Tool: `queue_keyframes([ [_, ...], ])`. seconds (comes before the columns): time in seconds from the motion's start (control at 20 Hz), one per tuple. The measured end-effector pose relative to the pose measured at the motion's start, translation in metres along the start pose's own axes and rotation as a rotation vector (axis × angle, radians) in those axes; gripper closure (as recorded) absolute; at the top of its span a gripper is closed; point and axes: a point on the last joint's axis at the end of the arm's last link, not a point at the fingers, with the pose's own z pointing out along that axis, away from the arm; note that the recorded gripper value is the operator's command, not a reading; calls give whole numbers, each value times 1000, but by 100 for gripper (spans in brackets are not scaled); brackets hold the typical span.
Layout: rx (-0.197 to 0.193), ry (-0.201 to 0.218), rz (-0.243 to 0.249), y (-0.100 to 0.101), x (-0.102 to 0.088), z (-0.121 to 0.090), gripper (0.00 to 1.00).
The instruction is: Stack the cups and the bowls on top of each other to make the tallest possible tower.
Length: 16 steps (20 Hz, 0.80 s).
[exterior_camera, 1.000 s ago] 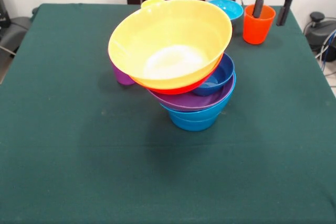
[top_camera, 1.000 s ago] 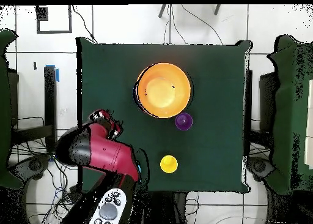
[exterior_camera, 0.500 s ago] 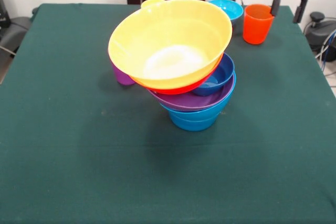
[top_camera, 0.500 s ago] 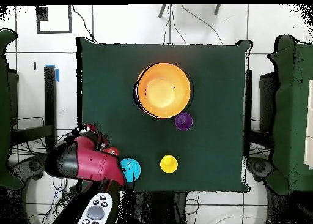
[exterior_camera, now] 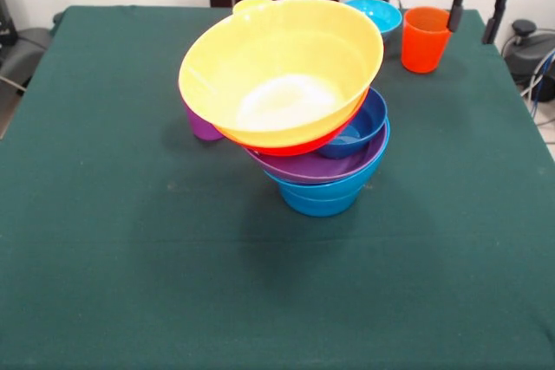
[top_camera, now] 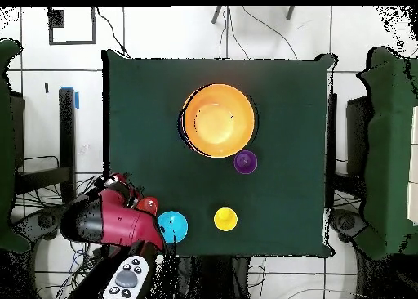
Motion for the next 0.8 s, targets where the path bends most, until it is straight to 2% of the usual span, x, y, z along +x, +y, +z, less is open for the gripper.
queue_keyframes([
  [0.25,7,2,-6,-6,6,-4,0],
  [0.5,-7,-10,-30,-5,16,-25,0],
  [0.8,-21,11,-47,0,32,-47,0],
])
